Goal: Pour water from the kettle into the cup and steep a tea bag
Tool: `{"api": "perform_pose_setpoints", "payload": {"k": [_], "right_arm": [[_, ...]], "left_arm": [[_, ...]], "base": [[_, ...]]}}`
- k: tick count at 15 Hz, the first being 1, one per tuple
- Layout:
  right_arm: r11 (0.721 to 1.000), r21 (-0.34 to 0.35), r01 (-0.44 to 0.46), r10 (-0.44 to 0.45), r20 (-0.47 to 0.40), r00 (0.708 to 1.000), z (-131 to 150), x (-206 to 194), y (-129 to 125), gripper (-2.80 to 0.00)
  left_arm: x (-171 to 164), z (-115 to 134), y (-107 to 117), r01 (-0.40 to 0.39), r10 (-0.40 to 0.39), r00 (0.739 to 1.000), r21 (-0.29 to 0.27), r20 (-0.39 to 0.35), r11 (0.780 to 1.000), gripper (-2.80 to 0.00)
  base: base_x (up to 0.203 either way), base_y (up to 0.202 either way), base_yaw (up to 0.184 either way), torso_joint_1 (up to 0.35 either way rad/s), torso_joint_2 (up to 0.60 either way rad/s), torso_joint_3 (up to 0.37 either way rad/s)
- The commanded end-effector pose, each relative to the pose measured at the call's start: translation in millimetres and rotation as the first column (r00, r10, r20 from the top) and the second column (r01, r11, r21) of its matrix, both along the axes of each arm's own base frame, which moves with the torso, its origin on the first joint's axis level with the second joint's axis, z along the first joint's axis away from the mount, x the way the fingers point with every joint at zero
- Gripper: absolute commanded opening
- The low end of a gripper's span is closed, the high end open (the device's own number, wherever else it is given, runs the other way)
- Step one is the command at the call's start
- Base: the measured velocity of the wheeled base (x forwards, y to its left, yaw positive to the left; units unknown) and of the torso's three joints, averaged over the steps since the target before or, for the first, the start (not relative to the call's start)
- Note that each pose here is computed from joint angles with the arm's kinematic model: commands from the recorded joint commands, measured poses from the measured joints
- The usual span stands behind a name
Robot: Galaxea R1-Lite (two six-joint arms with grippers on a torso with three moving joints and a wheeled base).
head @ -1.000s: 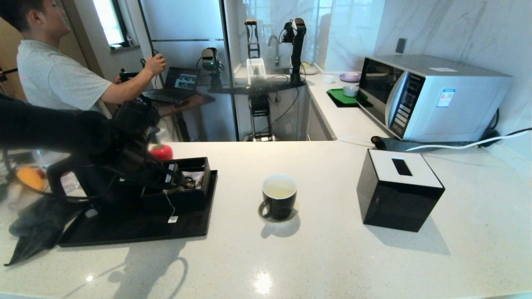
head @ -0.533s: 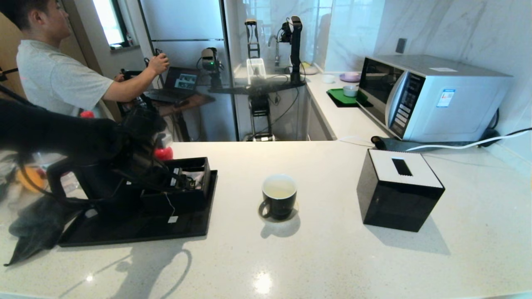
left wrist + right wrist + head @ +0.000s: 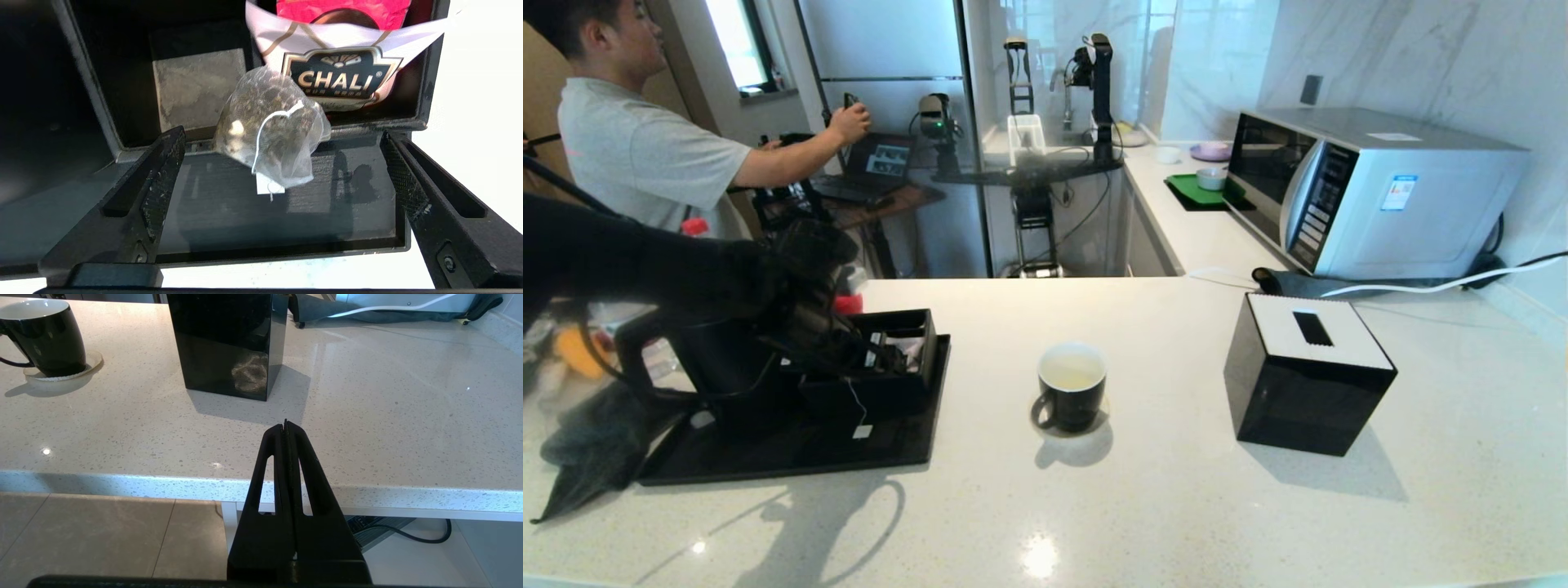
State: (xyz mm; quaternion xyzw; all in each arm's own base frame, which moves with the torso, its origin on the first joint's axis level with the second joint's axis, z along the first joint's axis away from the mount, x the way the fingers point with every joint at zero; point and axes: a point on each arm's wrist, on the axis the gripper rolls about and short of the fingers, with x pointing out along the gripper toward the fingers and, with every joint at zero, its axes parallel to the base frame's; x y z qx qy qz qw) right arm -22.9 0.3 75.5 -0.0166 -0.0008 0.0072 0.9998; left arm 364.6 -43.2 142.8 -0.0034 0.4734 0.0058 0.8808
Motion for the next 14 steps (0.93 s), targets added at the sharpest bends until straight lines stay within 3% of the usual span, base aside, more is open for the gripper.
{"api": "perform_pose_setpoints", "payload": {"k": [1,14], "right_arm": [[1.0,0.0,-0.001,0.001,-0.001,1.0,0.0,0.1,0.0,-2.8],[1.0,-0.001,0.0,0.0,-0.001,1.0,0.0,0.1,0.0,-2.8]], "left_arm": [[3.1,-1.5,-0.4,-0.002,0.002,1.0,0.001,-0.002,1.0,0.0],[6.8,-3.3,-0.8,0.001,-0.001,1.0,0.007,-0.001,1.0,0.0]], "base": [[0.0,0.0,0.0,0.0,0.0,0.0],[0.0,0.0,0.0,0.0,0.0,0.0]]}}
